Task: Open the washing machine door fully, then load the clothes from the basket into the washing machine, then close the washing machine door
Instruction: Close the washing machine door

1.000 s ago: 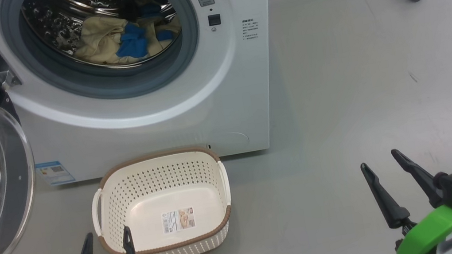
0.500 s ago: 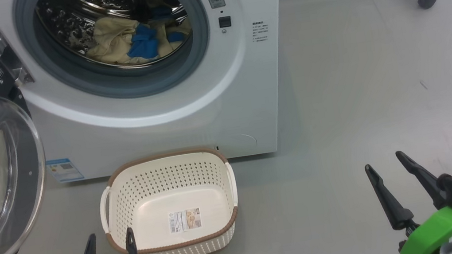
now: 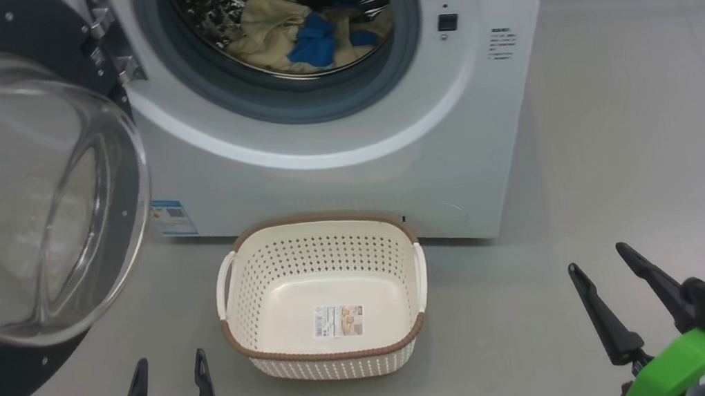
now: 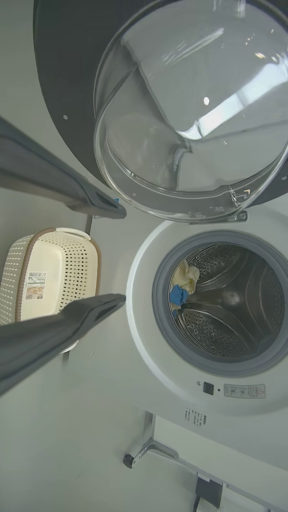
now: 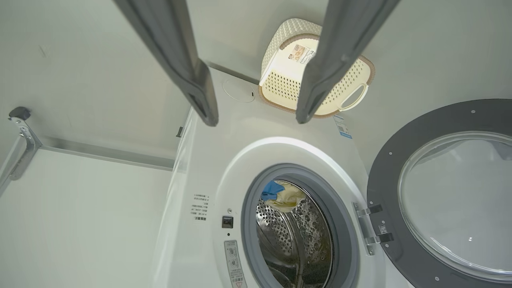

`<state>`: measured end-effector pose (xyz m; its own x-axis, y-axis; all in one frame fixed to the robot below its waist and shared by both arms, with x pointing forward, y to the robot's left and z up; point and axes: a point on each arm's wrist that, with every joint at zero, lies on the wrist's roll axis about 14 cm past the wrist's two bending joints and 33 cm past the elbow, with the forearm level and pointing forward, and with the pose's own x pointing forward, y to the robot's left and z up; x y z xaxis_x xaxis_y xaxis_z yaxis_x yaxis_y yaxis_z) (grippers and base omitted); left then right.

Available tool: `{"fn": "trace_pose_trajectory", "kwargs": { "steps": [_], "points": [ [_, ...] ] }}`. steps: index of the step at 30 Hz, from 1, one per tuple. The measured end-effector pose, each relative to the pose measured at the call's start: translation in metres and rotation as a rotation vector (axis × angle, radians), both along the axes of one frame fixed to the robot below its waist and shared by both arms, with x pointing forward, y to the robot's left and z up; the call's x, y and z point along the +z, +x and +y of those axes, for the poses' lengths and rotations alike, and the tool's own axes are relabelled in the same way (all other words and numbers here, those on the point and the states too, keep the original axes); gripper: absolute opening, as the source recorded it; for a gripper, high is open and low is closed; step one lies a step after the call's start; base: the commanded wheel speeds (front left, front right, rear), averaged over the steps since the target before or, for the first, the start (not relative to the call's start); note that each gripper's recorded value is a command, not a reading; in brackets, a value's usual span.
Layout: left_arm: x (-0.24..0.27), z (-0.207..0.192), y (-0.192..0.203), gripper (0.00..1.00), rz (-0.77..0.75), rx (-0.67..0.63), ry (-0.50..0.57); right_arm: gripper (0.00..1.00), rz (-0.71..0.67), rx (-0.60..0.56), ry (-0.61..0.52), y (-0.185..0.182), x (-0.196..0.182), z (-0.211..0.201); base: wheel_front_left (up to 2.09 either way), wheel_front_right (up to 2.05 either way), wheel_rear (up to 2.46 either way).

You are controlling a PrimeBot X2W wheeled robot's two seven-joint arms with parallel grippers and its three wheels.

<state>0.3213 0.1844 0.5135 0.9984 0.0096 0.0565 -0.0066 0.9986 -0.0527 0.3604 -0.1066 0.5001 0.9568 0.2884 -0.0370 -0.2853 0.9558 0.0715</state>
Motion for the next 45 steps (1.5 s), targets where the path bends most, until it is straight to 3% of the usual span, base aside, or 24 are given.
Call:
{"fn": "trace_pose_trajectory", "kwargs": {
  "steps": [15, 36, 37, 40, 45],
  "points": [
    [-0.002, 0.053, -0.034, 1.0, 0.012, 0.195, 0.001, 1.0, 0.023, 0.198, 0.009, 0.014, -0.007, 0.066, 0.0, 0.0, 0.0],
    [0.0, 0.06, -0.031, 1.0, 0.003, 0.231, -0.008, 1.0, 0.031, 0.225, 0.014, 0.017, -0.01, 0.076, 0.0, 0.0, 0.0],
    [0.001, 0.061, -0.031, 0.55, 0.001, 0.231, -0.008, 1.0, 0.031, 0.224, 0.013, 0.017, -0.01, 0.076, 0.0, 0.0, 0.0],
    [0.001, 0.062, -0.031, 0.0, -0.002, 0.234, -0.008, 1.0, 0.028, 0.221, 0.012, 0.016, -0.009, 0.075, 0.0, 0.0, 0.0],
    [0.003, 0.067, -0.032, 0.0, -0.009, 0.248, -0.008, 1.0, 0.026, 0.224, 0.011, 0.016, -0.008, 0.076, 0.0, 0.0, 0.0]
  ]
}}
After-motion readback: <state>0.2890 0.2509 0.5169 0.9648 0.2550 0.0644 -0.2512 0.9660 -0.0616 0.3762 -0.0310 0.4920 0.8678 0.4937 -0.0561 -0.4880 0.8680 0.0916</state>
